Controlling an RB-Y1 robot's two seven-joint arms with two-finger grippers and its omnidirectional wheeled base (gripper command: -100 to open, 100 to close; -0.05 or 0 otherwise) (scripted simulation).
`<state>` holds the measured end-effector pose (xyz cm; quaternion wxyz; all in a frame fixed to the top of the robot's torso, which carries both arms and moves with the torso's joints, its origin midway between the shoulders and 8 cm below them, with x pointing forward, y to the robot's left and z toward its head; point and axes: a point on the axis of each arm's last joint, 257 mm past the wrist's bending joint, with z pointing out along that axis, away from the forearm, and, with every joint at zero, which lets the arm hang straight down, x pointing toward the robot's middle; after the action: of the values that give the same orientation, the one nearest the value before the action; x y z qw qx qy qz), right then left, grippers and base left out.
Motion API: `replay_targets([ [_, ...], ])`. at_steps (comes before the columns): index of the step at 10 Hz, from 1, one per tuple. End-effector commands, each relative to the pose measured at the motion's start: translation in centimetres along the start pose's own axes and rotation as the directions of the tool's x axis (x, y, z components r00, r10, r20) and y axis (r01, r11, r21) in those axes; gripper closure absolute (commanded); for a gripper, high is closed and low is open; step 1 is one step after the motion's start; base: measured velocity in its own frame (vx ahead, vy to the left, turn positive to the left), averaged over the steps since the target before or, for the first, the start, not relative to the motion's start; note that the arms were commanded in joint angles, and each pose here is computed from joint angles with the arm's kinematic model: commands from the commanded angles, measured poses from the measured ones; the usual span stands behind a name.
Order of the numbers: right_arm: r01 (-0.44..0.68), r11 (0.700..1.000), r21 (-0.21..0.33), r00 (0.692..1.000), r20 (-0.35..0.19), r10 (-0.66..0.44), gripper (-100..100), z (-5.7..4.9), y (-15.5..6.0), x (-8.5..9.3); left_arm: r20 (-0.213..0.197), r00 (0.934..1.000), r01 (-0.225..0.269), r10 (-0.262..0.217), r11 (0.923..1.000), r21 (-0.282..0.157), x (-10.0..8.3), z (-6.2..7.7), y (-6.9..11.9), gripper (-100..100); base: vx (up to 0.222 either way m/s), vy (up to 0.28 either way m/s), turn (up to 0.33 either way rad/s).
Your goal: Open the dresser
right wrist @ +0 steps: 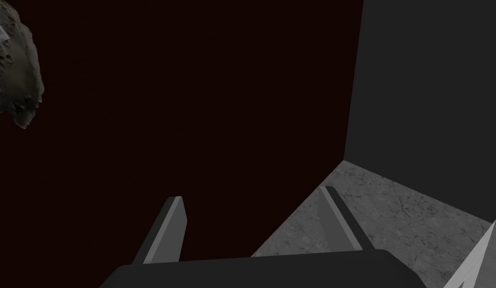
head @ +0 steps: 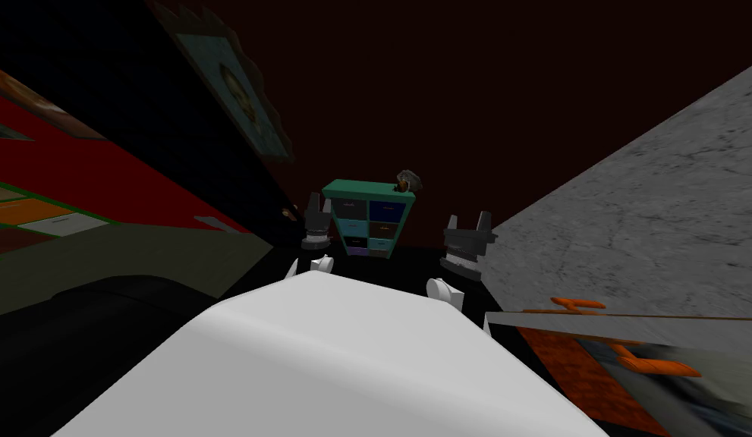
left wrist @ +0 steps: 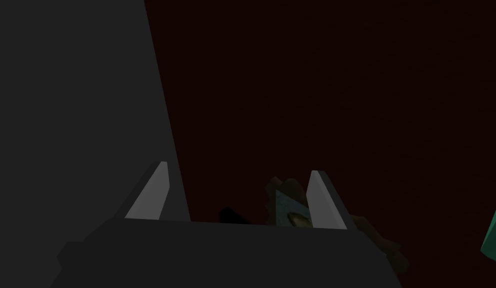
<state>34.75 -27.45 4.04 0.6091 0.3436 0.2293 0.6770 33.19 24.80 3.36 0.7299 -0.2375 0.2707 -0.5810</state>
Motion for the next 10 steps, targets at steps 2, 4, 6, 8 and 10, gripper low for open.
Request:
replay_targets([
  [2, 0.0, 1.0, 0.0, 1.0, 0.0, 0.0, 0, 0.0, 0.0, 0.0, 0.0, 1.0, 0.0, 0.0, 1.0, 0.0, 0.0, 0.0, 0.0, 0, 0.0, 0.0, 0.0],
  [4, 0.0, 1.0, 0.0, 1.0, 0.0, 0.0, 0, 0.0, 0.01, 0.0, 0.0, 1.0, 0.0, 0.0, 1.0, 0.0, 0.0, 0.0, -0.01, 0, 0.0, 0.0, 0.0],
  [6, 0.0, 1.0, 0.0, 1.0, 0.0, 0.0, 0, 0.0, 0.01, 0.0, 0.0, 1.0, 0.0, 0.0, 1.0, 0.0, 0.0, 0.0, -0.01, 0, 0.0, 0.0, 0.0],
  [8, 0.0, 1.0, 0.0, 1.0, 0.0, 0.0, 0, 0.0, 0.02, 0.0, 0.0, 1.0, 0.0, 0.0, 1.0, 0.0, 0.0, 0.01, -0.01, 0, 0.0, 0.0, 0.0],
  [10, 0.0, 1.0, 0.0, 1.0, 0.0, 0.0, 0, 0.0, 0.02, 0.0, -0.047, 0.9989, -0.011, 0.011, 0.9999, -0.005, 0.57, -0.24, 0.38, -100, 0.006, -0.006, 0.0],
])
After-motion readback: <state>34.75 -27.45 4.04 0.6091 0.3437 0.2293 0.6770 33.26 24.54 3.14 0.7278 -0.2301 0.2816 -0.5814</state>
